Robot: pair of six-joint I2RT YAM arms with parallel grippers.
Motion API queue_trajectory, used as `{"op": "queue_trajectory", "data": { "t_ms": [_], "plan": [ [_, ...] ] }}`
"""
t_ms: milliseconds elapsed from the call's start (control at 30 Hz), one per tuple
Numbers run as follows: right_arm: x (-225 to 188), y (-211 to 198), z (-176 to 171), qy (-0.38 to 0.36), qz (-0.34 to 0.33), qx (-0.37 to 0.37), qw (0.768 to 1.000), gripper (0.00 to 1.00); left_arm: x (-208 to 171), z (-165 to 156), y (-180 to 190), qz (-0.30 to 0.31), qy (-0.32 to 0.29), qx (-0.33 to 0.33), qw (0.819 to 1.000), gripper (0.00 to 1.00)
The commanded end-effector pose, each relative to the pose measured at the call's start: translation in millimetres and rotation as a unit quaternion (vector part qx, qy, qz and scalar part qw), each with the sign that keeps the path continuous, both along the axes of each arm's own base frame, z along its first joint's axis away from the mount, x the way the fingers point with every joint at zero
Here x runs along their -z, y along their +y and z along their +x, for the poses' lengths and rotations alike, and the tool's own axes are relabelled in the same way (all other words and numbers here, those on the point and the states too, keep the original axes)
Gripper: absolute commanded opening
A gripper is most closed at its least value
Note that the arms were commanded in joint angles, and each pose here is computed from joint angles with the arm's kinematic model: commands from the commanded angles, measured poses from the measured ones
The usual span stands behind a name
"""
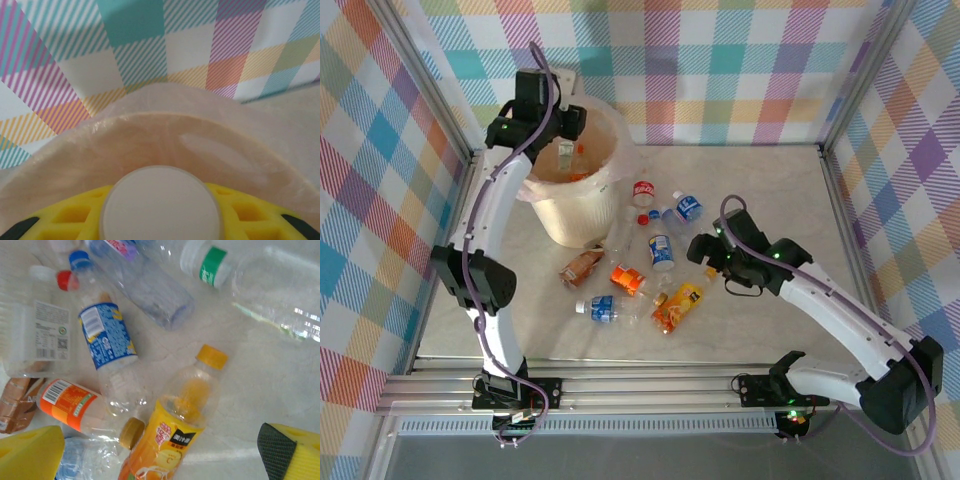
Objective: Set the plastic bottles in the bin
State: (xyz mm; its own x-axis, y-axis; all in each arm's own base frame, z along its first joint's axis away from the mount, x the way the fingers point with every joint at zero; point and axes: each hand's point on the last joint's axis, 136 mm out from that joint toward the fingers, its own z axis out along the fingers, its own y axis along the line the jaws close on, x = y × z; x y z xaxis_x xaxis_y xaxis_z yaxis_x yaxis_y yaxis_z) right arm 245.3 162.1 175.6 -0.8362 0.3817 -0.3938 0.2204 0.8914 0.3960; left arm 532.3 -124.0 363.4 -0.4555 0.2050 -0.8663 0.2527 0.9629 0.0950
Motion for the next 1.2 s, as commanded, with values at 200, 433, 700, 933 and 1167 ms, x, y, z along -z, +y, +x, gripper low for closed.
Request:
{"op": "queue_trajectory", "data": {
  "t_ms": [200,433,700,933,1167],
  "plan": [
    [35,6,-20,0.076,0.034,0.022,0.996,1.00,36,13,6,0.024,0.031,-0.001,0.999,0.05],
    [50,14,-27,0.105,0.046,0.029,0.993,1.00,75,19,7,0.033,0.068,-0.010,0.997,0.09],
    [73,31,-37,0.148,0.046,0.025,0.988,1.00,105,22,9,0.039,0.095,-0.017,0.995,0.16],
    [91,41,-44,0.177,0.051,0.029,0.982,1.00,121,24,10,0.045,0.108,-0.021,0.993,0.26],
    [103,50,-49,0.198,0.050,0.018,0.979,1.00,127,27,12,0.049,0.112,-0.028,0.992,0.41]
  ]
}}
